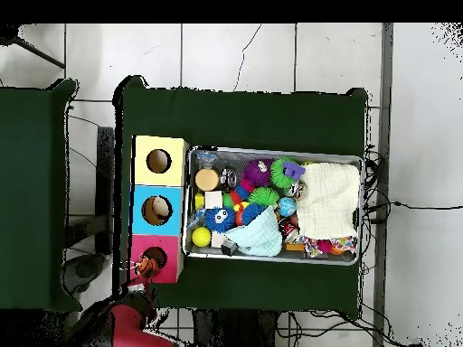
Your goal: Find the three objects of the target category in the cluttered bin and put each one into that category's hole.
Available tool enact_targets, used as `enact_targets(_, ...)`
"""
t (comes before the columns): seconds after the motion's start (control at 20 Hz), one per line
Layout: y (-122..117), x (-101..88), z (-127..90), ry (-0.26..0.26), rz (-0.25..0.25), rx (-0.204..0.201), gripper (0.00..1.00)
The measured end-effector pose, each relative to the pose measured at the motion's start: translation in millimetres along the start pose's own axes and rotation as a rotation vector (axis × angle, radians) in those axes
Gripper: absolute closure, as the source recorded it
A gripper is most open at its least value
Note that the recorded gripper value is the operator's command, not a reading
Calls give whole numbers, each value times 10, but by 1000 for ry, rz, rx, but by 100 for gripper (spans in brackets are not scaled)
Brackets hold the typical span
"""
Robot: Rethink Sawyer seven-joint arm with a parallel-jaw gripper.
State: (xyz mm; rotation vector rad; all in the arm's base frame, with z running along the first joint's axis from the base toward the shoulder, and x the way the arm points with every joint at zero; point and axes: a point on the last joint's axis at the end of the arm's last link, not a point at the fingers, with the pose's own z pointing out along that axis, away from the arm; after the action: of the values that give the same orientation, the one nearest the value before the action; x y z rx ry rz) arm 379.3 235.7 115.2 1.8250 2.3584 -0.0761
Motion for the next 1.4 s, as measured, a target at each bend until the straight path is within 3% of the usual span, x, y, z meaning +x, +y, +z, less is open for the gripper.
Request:
enact_targets(0.8,44,-117,0,1,28,1,0)
enact_targets(1.4,189,-316,-129,10,80,-35,0)
